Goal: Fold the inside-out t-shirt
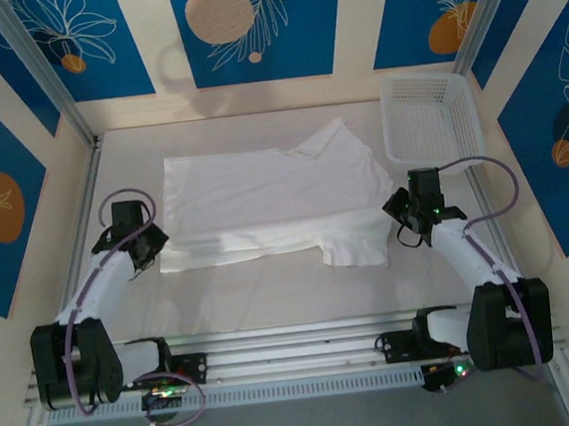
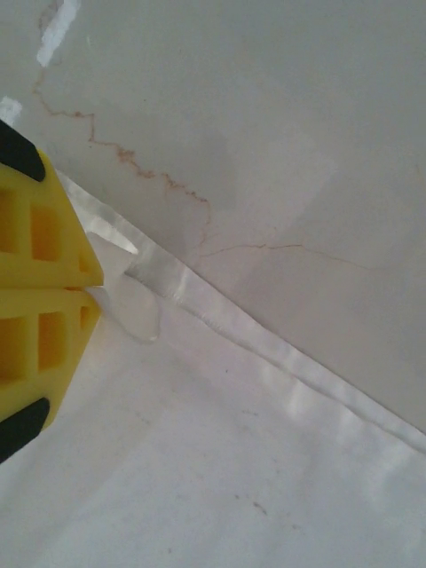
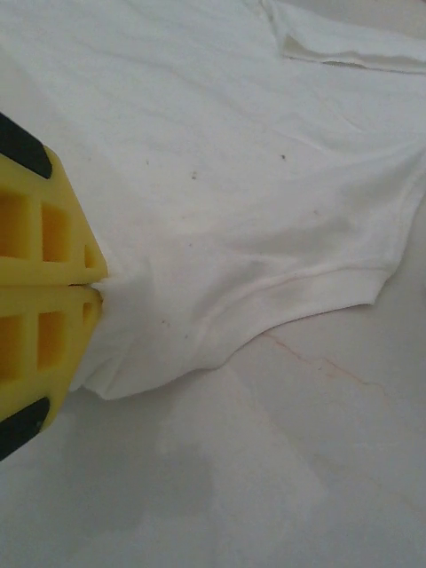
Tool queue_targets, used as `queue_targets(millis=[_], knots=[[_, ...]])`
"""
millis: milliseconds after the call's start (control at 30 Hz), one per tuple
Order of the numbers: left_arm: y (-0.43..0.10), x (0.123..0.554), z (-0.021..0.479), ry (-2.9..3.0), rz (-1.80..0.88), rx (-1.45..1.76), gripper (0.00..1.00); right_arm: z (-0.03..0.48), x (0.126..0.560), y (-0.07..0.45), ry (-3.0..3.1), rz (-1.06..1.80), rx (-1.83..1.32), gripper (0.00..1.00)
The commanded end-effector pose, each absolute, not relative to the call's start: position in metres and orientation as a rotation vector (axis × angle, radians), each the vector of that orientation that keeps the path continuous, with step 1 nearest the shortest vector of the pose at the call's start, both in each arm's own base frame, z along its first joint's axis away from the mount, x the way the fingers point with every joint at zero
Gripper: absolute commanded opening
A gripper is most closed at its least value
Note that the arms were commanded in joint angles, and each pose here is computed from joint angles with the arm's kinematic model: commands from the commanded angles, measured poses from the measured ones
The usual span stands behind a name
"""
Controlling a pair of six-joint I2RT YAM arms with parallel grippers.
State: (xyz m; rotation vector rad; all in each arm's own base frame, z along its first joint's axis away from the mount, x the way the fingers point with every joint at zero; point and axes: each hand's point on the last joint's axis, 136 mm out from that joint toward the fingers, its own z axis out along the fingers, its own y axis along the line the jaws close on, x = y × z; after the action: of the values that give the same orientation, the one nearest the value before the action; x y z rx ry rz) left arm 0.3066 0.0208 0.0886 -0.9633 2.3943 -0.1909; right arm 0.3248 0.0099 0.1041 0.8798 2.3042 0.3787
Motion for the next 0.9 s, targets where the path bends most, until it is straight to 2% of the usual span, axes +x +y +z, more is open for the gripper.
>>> queue_targets(millis=[0, 233, 300, 333, 400, 433, 500, 567, 667, 867], knots=[[0.023, 0.337, 0.115, 2.323, -0.230, -0.889, 0.00, 0.127, 0.344, 0.010, 2.243, 0.426, 0.829, 0.00], [0.038, 0.344, 0.091, 2.361, -0.101, -0.949, 0.00, 0.108, 0.363, 0.007, 2.273, 0.418, 0.833, 0.00], [0.037, 0.345, 0.078, 2.396, -0.093, -0.966, 0.00, 0.094, 0.365, 0.011, 2.316, 0.435, 0.846, 0.05], [0.037, 0.345, 0.070, 2.418, -0.088, -0.980, 0.03, 0.087, 0.366, 0.014, 2.334, 0.441, 0.845, 0.12], [0.034, 0.348, 0.060, 2.452, -0.093, -0.979, 0.30, 0.081, 0.367, 0.016, 2.362, 0.445, 0.840, 0.26], [0.033, 0.347, 0.057, 2.468, -0.096, -0.979, 0.39, 0.083, 0.365, 0.016, 2.377, 0.439, 0.844, 0.31], [0.033, 0.347, 0.060, 2.460, -0.103, -0.976, 0.51, 0.091, 0.361, 0.014, 2.379, 0.415, 0.856, 0.38], [0.031, 0.345, 0.071, 2.432, -0.126, -0.958, 0.55, 0.097, 0.349, 0.009, 2.365, 0.389, 0.899, 0.43], [0.014, 0.341, 0.099, 2.389, -0.227, -0.879, 0.57, 0.093, 0.317, 0.014, 2.350, 0.433, 0.983, 0.44], [-0.060, 0.322, 0.150, 2.367, -0.371, -0.466, 0.65, 0.049, 0.239, 0.032, 2.433, 0.479, 1.100, 0.51]])
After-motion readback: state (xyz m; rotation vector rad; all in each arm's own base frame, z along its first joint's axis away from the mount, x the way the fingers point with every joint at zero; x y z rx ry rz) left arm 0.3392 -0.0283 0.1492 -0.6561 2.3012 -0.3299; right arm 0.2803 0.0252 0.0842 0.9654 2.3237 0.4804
